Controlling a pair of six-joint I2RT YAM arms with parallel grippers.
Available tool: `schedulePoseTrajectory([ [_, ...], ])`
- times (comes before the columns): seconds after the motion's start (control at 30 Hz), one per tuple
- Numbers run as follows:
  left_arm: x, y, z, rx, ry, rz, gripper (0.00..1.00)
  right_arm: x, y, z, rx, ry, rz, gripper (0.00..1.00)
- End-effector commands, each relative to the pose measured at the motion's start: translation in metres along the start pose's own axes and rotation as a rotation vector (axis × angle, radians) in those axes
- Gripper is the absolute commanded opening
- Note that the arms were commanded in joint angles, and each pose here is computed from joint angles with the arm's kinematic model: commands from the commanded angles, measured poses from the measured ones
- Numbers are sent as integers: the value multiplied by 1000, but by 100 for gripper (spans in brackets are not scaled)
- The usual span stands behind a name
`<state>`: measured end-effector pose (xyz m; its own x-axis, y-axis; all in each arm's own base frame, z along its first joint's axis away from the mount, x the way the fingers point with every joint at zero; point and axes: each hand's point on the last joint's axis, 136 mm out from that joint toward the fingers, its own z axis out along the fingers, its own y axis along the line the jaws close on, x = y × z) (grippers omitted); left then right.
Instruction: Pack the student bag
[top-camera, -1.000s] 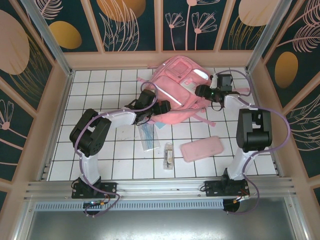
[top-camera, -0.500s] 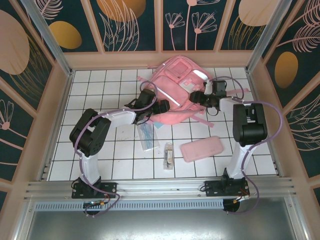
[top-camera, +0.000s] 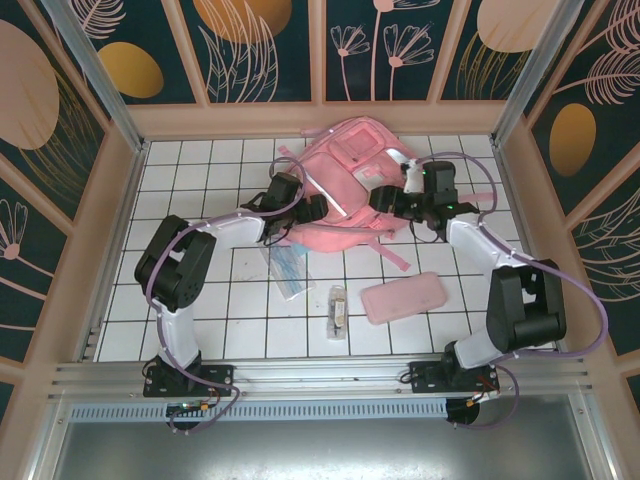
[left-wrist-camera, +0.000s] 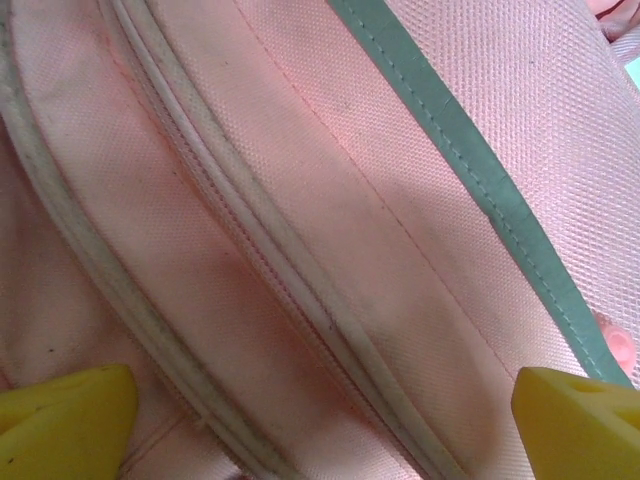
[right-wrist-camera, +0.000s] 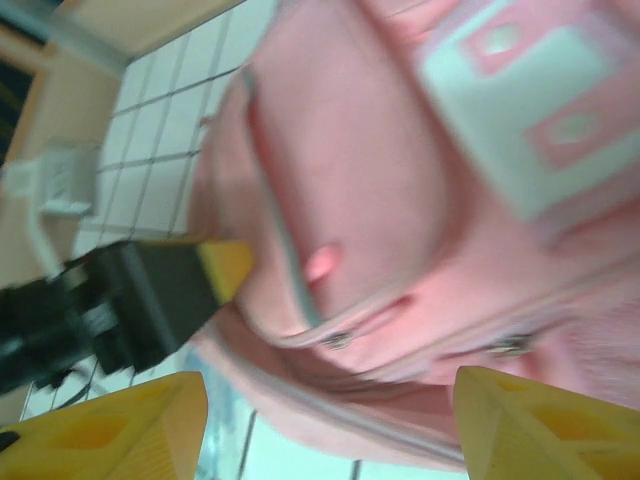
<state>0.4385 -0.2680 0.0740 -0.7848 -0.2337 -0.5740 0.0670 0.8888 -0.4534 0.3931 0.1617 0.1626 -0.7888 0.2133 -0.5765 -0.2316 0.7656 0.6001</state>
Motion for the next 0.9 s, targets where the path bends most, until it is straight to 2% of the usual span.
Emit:
schedulePoseTrajectory([
  [0.0, -22, 21, -22, -123, -46, 63, 96, 1, -50, 2, 165, -14, 104, 66],
  [0.13, -31, 15, -32, -122, -58, 78, 96, -25, -85, 5, 263, -71, 151, 66],
  [0.3, -41, -10, -44, -39, -41, 80, 93, -35, -109, 33, 256, -62, 248, 59],
  [0.53, -35, -55, -63, 43, -29, 257, 86, -29, -131, 67, 237, -56, 351, 50],
  [0.6, -29, -62, -62, 69, -16, 279, 86, -23, -134, 75, 223, -49, 379, 43],
  [0.8, -11, -80, -53, 120, 17, 334, 84, -15, -127, 86, 148, -51, 421, 1],
  [0.87, -5, -90, -51, 146, 30, 376, 84, -24, -115, 78, 118, -90, 421, 0],
])
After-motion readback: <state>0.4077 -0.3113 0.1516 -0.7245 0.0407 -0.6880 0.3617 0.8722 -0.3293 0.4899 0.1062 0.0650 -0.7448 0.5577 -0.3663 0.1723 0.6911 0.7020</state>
